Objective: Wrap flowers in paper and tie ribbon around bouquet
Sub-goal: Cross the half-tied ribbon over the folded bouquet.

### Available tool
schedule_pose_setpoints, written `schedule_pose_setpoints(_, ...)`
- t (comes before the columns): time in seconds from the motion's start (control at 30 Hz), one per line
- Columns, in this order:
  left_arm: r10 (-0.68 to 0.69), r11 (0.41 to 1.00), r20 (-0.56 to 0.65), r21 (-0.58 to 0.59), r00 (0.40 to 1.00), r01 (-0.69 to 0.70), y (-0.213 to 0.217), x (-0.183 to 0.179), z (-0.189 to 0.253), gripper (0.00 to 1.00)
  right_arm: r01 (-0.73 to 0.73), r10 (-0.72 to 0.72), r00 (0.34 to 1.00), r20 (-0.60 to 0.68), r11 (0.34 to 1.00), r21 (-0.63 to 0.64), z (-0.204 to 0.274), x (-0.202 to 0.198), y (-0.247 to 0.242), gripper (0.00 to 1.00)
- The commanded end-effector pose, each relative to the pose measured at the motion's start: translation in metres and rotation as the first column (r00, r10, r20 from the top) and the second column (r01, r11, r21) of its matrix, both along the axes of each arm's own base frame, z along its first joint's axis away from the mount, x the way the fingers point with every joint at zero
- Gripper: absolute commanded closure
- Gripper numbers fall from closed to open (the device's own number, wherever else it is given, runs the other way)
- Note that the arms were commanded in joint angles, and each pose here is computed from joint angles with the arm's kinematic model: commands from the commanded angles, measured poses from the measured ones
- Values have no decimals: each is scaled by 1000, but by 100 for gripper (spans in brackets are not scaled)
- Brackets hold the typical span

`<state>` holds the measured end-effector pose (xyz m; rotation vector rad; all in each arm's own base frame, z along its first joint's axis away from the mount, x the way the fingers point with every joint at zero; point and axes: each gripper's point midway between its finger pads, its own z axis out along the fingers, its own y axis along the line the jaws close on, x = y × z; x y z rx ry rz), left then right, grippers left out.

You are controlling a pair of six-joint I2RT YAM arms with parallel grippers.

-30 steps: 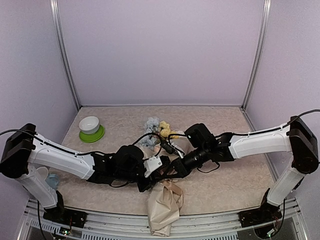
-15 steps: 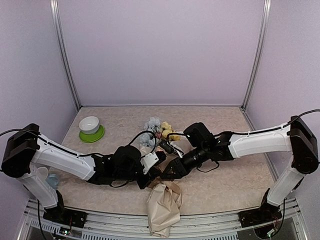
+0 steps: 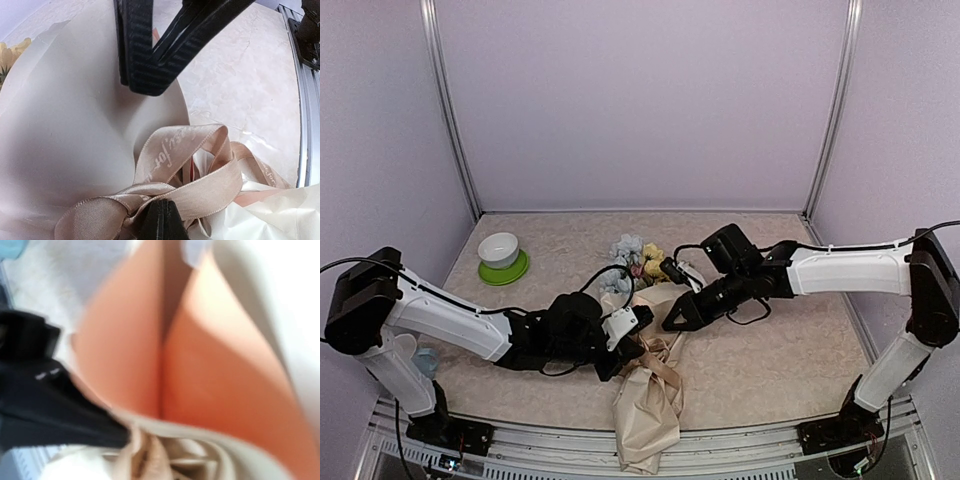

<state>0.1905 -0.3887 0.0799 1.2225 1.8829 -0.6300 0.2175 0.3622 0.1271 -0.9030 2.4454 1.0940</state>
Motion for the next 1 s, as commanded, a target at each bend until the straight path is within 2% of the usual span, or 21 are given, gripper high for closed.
schedule_pose_setpoints(0.0, -18, 1000, -10, -22, 1000, 18, -3, -3, 1, 100, 20, -24, 999, -29, 992, -121, -24, 4, -8, 94)
schedule_pose_setpoints(0.4, -50, 999, -19, -7, 999, 50, -8, -7, -3, 100, -158, 144, 983, -110, 979, -128, -47, -24, 11, 99)
schedule_pose_setpoints(0.57, -55, 998, -20, -5, 998, 55, -9, -7, -4, 100, -247, 245, 958, -147, 969, 7, -34, -41, 24, 96)
schedule_pose_setpoints(0.7, -62, 998, -21, -8, 998, 62, -10, -8, -4, 100, -263, 259, 951, -166, 965, -1, -47, -43, 23, 96)
schedule_pose_setpoints(0.97, -68, 998, -25, -13, 997, 68, -11, -7, -3, 100, -313, 323, 928, -184, 946, 83, -45, -51, 33, 94)
